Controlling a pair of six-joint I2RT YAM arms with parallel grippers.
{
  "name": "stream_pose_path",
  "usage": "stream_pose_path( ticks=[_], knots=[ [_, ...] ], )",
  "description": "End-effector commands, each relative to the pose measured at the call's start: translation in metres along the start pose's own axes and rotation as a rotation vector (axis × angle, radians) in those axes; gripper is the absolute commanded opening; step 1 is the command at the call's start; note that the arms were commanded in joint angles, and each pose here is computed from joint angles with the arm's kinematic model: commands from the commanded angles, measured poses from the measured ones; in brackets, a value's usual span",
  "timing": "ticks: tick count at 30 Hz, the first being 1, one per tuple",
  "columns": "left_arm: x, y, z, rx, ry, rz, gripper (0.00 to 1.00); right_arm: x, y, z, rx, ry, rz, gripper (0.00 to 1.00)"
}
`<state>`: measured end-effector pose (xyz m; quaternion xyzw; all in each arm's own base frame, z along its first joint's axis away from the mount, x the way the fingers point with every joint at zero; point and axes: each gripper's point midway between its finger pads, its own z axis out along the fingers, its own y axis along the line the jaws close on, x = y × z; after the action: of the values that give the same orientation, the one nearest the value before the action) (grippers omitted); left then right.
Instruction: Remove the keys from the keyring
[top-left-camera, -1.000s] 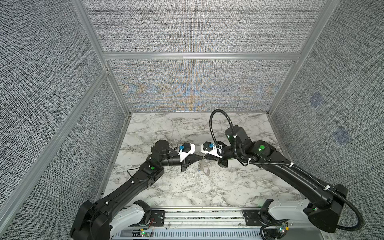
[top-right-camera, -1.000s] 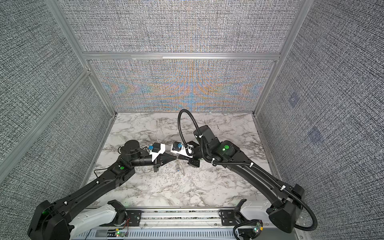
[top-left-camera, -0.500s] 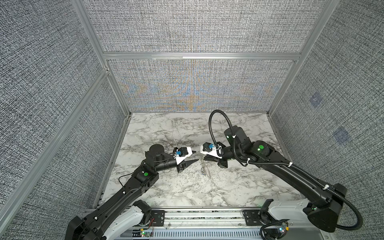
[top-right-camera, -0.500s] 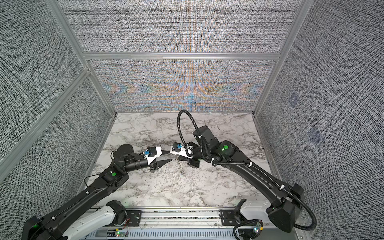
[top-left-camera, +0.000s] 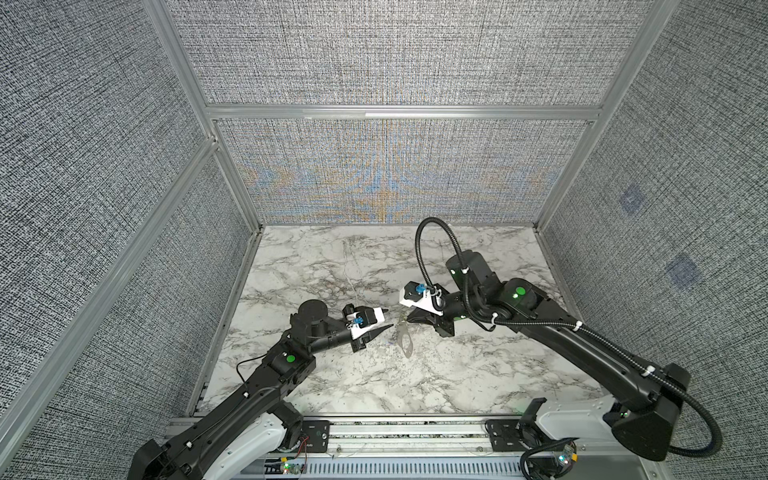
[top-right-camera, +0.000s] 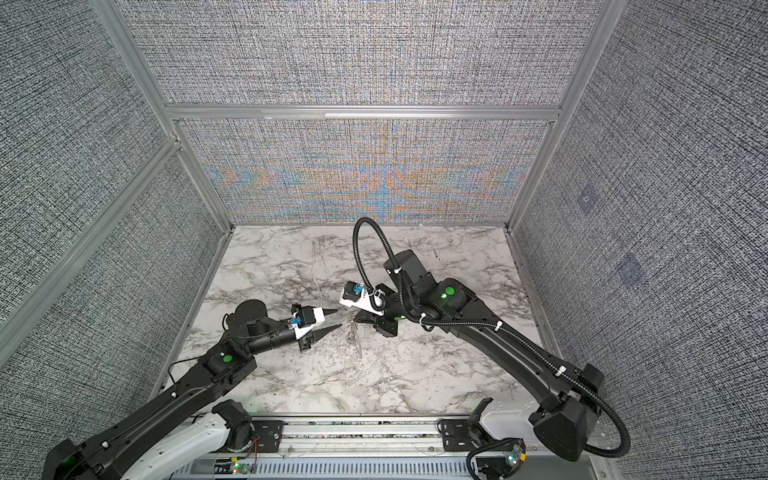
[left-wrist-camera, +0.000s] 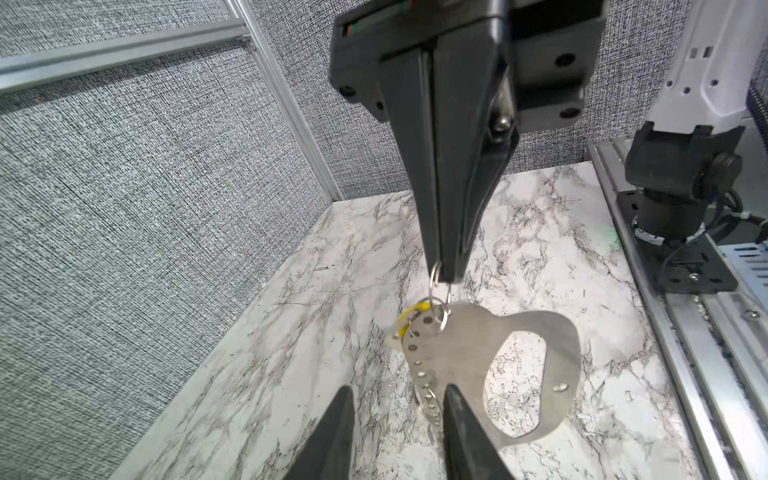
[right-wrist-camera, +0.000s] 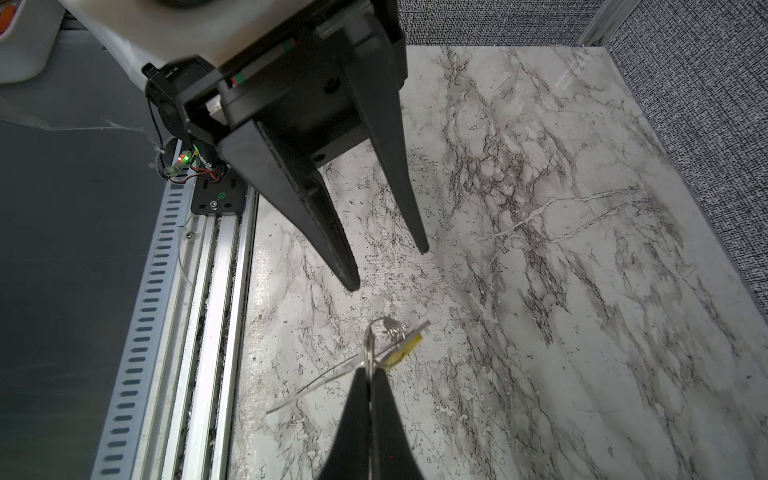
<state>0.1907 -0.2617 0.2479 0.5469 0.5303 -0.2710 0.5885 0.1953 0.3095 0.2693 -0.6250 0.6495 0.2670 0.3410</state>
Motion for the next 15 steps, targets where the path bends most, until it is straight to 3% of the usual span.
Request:
stream_pose_path(
  ticks=[1, 8, 15],
  knots=[
    [-0.009, 0.003, 0.002, -0.026, -0.026, 0.074, 0.36, -0.007, 0.003, -0.002, -0.024, -0.017, 0.047, 0.0],
    [-0.011, 0.012, 0.004, -0.097, -0.042, 0.06, 0.34, -0.003, -0.001, -0.001, -0.015, 0.017, 0.183, 0.0],
    [-0.012, 0.026, 0.001, -0.182, -0.04, 0.03, 0.39, 0.004, -0.013, 0.0, 0.064, 0.054, 0.363, 0.0]
  ],
)
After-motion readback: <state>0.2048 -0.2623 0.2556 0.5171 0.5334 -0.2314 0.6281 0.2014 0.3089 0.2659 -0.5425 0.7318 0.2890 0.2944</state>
